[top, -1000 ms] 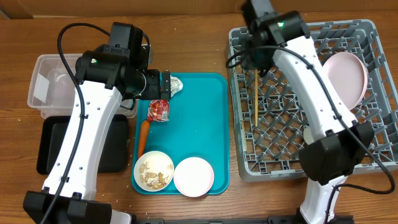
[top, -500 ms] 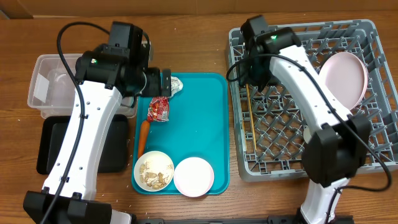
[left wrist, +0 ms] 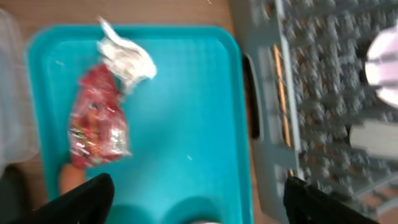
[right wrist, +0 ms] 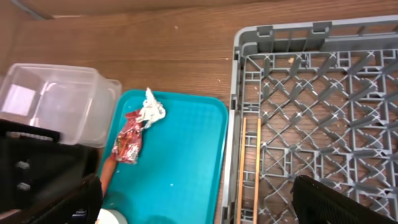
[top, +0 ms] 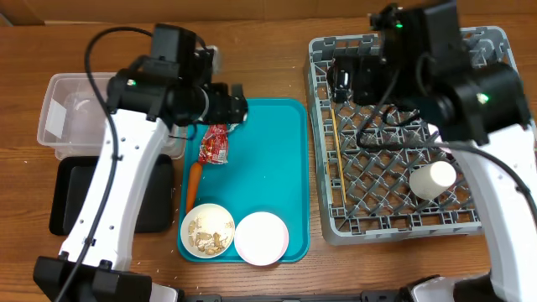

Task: Sort waste into correct bins and load items into the dishwasher
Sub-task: 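Open the right gripper and raise it out of the rack, then reach the left gripper down to the white bowl and grasp its rim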

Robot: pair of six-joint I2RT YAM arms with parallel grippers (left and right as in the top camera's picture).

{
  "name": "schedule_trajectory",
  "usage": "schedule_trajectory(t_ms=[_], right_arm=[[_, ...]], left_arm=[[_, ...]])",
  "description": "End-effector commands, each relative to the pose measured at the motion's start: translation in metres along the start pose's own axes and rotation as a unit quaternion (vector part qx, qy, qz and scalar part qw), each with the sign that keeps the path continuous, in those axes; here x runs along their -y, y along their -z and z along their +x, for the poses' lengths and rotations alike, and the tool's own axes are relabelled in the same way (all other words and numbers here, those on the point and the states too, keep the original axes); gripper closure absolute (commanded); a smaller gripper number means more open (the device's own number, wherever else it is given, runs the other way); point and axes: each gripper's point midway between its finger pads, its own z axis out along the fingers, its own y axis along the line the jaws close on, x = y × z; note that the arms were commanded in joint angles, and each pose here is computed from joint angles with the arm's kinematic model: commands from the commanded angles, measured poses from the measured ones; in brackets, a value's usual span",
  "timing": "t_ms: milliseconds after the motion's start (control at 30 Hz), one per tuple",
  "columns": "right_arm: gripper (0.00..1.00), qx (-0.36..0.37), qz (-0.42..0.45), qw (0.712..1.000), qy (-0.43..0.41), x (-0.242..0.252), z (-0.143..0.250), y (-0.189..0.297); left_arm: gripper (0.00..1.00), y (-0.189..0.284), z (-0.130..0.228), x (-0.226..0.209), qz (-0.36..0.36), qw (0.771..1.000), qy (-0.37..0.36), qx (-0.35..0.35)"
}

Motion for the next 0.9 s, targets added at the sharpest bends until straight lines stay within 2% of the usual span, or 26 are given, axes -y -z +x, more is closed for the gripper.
schedule_trajectory(t_ms=[0,133,200,300,333,467,567,733,867], right_arm=[[0.0,-0.011,-0.014,1.0,-0.002,-0.006,0.003,-0.002],[0.0,-0.017,-0.014,1.0,-0.002,-0.005,0.006,-0.003],[0.0,-0.018,-0.013,1.0,-0.003,-0.005,0.006,-0.003],[0.0,-0.02,-0.013,1.0,-0.003,-0.004,0.007,-0.002],[0.0,-0.02,-0.008,1.0,-0.003,-0.003,0.008,-0.003],[0.0,-0.023,0.023,0.999,-0.003,0.008,0.01,-0.002],[0.0,-0.026,0.033,0.999,-0.004,0.012,0.012,-0.002],[0.0,-0.026,0.045,0.999,-0.004,0.016,0.012,-0.002],[0.0,-0.028,0.047,0.998,-0.004,0.017,0.014,-0.002]], left_arm=[[0.12,-0.024,0.027,0.016,-0.01,0.998,-0.033,-0.059],[0.17,-0.064,0.069,0.009,-0.077,0.984,-0.084,-0.139],[0.23,-0.087,0.092,0.005,-0.092,0.974,-0.093,-0.184],[0.27,-0.108,0.114,-0.001,-0.101,0.963,-0.093,-0.233],[0.29,-0.114,0.124,-0.002,-0.097,0.958,-0.091,-0.255],[0.51,-0.118,0.155,0.011,-0.028,0.935,-0.104,-0.337],[0.53,-0.113,0.161,0.022,0.018,0.926,-0.144,-0.347],[0.49,-0.109,0.17,0.024,0.008,0.919,-0.162,-0.359],[0.57,-0.108,0.187,0.014,-0.015,0.908,-0.17,-0.384]])
